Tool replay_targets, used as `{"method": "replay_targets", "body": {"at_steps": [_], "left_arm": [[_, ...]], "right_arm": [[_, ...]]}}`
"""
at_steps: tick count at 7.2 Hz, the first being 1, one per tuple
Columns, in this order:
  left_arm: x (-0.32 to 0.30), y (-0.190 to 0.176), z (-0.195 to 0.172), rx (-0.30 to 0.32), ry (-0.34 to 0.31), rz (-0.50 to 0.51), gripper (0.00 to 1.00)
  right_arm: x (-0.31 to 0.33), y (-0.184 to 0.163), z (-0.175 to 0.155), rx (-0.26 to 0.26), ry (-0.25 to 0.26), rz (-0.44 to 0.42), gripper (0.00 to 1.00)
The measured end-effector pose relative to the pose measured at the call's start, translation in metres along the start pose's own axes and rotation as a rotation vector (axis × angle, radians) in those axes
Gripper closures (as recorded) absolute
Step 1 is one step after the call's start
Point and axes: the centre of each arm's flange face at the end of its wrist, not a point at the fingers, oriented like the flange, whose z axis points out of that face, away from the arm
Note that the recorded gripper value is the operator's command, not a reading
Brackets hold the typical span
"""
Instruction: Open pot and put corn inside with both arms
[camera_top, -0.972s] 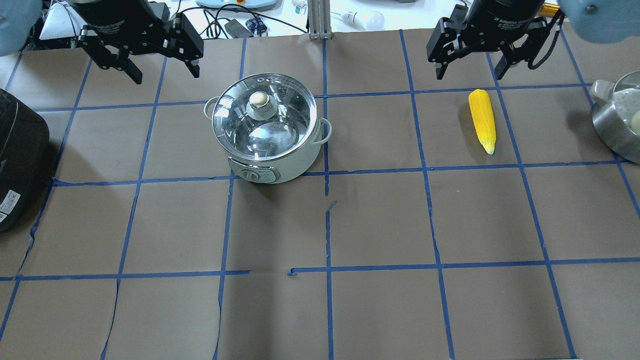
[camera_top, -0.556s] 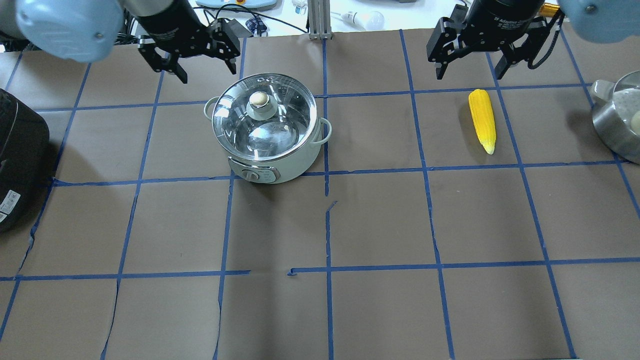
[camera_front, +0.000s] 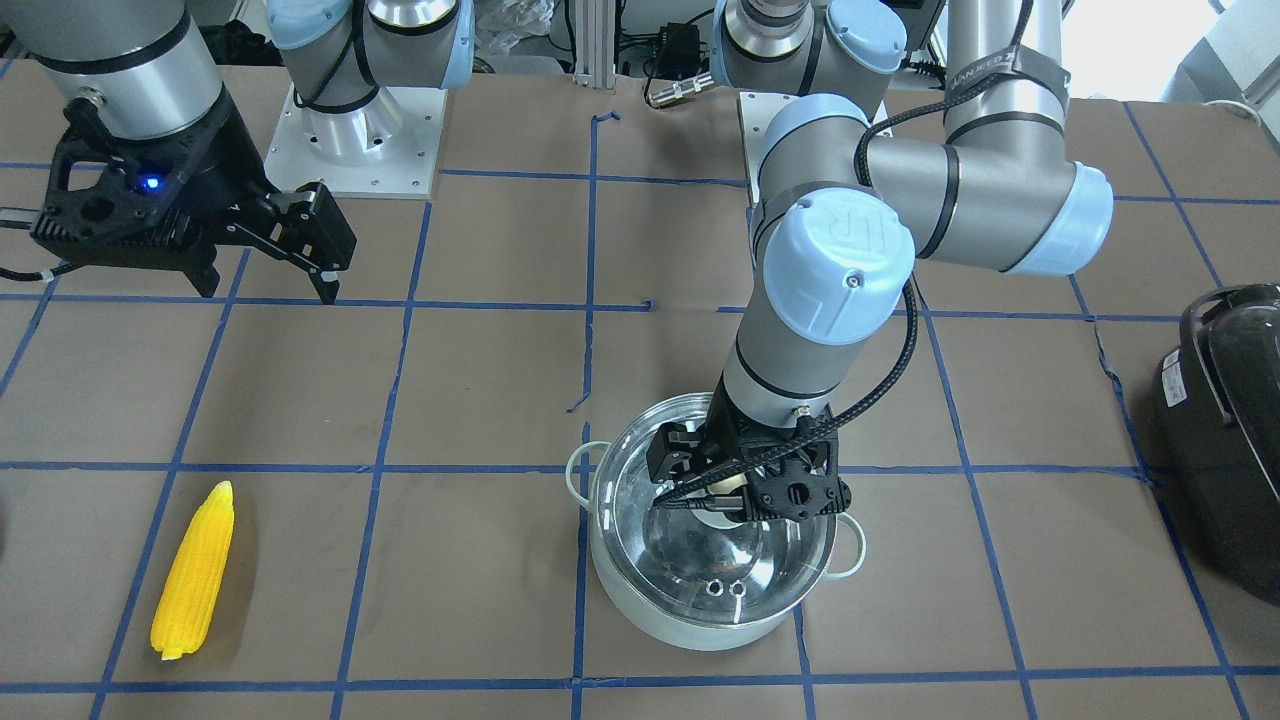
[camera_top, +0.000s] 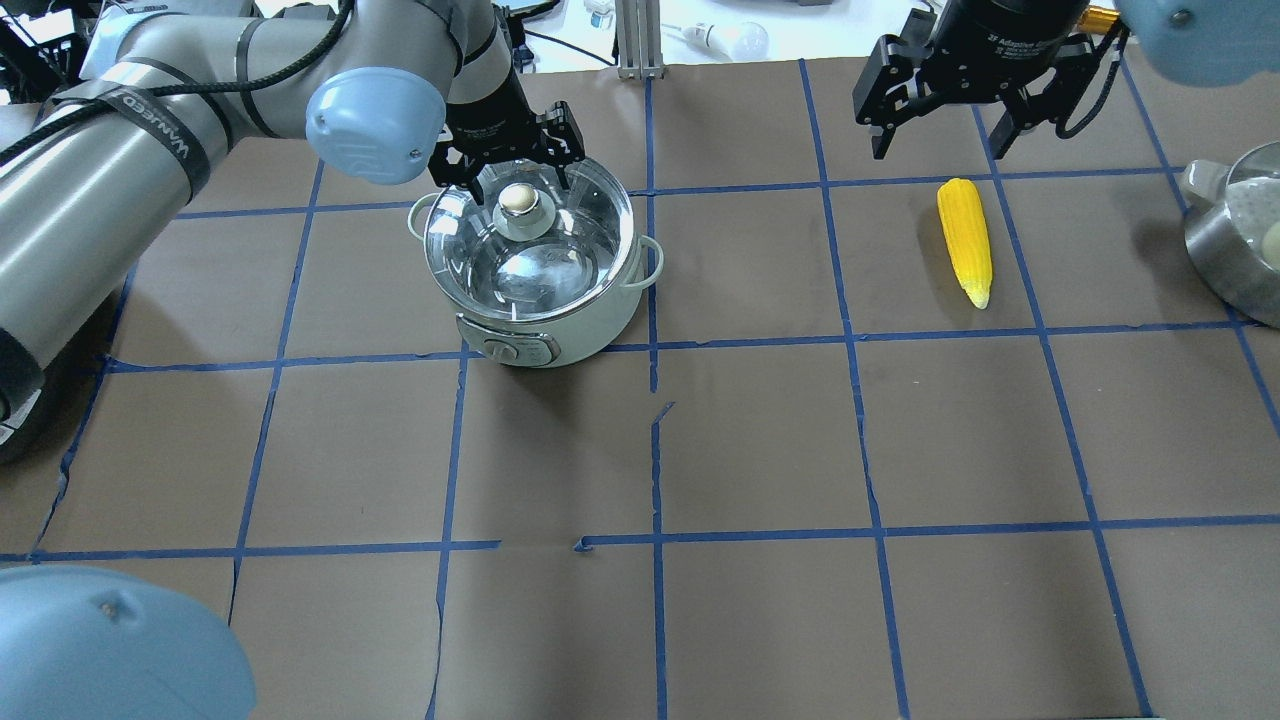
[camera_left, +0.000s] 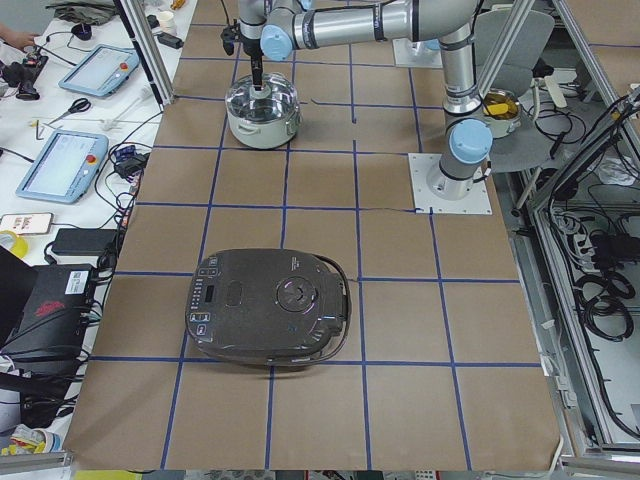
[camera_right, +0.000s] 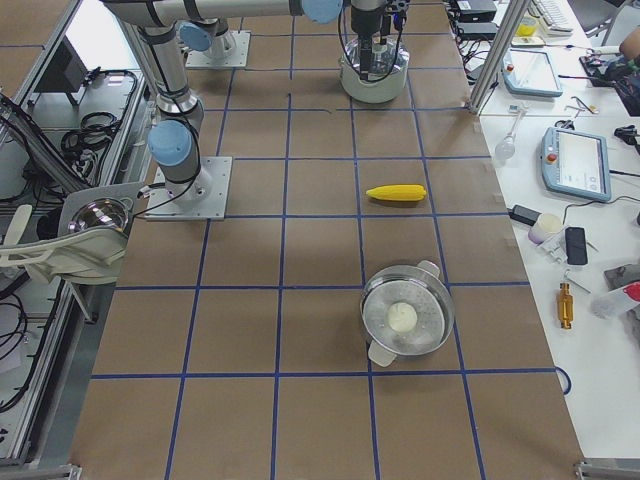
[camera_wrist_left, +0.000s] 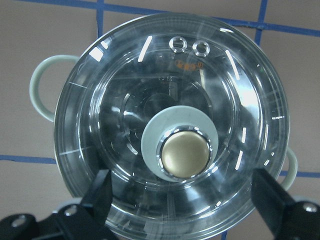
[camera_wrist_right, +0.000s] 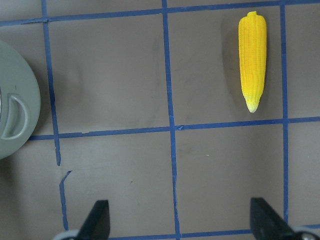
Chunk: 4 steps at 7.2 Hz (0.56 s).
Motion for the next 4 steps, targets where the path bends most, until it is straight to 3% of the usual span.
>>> {"method": "replay_targets", "body": {"at_steps": [1, 2, 3, 4], "left_arm": [[-0.001, 0.0011, 0.0075, -0.004, -0.017, 0.005, 0.0], [-0.002, 0.002, 0.0086, -0.002, -0.024, 0.019, 0.07], [-0.0021, 0.002, 0.0096, -0.002, -0.027, 0.032, 0.33], [-0.0021, 0.0016, 0.0111, -0.003, -0.027, 0.034, 0.49]], "right_arm": [[0.0, 0.0002, -0.0003, 0.001, 0.0, 0.0, 0.0], [0.0, 0.0004, -0.0005, 0.001, 0.0, 0.0, 0.0], [0.0, 0.0004, -0.0007, 0.001, 0.0, 0.0, 0.0], [0.0, 0.0004, -0.0008, 0.001, 0.0, 0.0, 0.0]]}}
